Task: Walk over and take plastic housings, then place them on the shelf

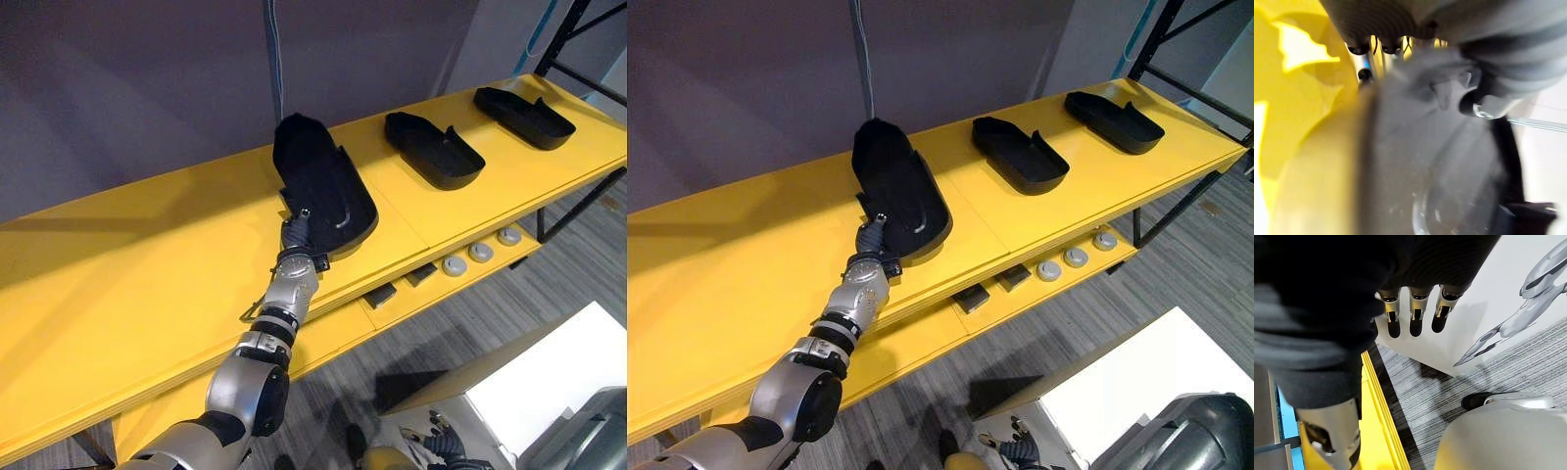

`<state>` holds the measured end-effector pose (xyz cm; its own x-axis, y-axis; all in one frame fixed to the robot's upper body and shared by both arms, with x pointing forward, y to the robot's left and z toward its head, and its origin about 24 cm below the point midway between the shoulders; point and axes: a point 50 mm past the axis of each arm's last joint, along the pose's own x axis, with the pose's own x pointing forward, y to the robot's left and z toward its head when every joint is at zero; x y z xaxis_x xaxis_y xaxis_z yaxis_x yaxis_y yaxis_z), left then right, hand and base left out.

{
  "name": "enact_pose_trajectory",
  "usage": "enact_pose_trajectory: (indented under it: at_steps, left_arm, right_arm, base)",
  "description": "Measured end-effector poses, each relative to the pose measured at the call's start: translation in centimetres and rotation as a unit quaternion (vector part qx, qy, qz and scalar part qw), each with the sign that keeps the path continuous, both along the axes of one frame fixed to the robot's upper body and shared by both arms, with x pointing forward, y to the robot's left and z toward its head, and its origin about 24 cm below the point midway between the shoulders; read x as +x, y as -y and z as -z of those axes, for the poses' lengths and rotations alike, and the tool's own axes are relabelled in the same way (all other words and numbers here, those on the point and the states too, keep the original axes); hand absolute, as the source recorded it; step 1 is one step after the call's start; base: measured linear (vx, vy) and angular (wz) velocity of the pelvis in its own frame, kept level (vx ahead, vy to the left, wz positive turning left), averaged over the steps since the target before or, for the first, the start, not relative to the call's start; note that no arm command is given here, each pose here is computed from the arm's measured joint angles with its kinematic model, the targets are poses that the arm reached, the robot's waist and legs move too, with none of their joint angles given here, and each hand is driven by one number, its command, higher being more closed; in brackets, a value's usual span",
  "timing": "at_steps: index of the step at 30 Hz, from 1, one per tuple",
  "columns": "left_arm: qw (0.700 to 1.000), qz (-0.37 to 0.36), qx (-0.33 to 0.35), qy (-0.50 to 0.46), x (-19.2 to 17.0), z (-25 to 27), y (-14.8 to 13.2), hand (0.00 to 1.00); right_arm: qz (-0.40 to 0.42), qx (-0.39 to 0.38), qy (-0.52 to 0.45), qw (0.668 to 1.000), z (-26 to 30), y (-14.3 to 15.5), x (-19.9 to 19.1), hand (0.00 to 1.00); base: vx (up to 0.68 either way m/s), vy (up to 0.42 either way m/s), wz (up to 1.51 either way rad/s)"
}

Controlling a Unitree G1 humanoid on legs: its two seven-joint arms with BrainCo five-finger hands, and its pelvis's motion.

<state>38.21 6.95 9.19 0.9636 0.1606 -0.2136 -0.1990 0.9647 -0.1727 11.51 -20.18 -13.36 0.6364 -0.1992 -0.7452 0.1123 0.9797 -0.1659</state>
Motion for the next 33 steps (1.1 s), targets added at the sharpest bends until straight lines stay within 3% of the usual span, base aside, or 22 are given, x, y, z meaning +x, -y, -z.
enact_pose_trajectory:
  at_steps: [11, 18, 26, 33]
  left_arm:
    - [1.000, 0.006, 0.017, 0.004, -0.1, -0.1, 0.5, 0.00]
    - [0.995, -0.015, -0.006, 0.094, -0.6, -2.9, 0.1, 0.00]
    - [0.996, -0.034, -0.020, 0.086, -2.1, -0.9, -1.1, 0.00]
    - [0.973, -0.029, 0.016, 0.229, -4.2, -6.1, -0.2, 0.00]
  right_arm:
    - [0.000, 0.000, -0.008, 1.000, 0.2, 0.1, 0.0, 0.00]
    - [0.002, -0.003, -0.009, 1.000, 0.3, 0.2, 0.0, 0.00]
    - [0.004, -0.001, -0.018, 1.000, 0.5, 0.1, -0.3, 0.00]
    - [0.005, -0.003, -0.024, 1.000, 0.6, 0.3, -0.7, 0.00]
  base:
    - [-0.01, 0.012, 0.10]
    - [0.00, 0.000, 0.00]
    - [-0.02, 0.006, 0.08]
    - [0.00, 0.001, 0.00]
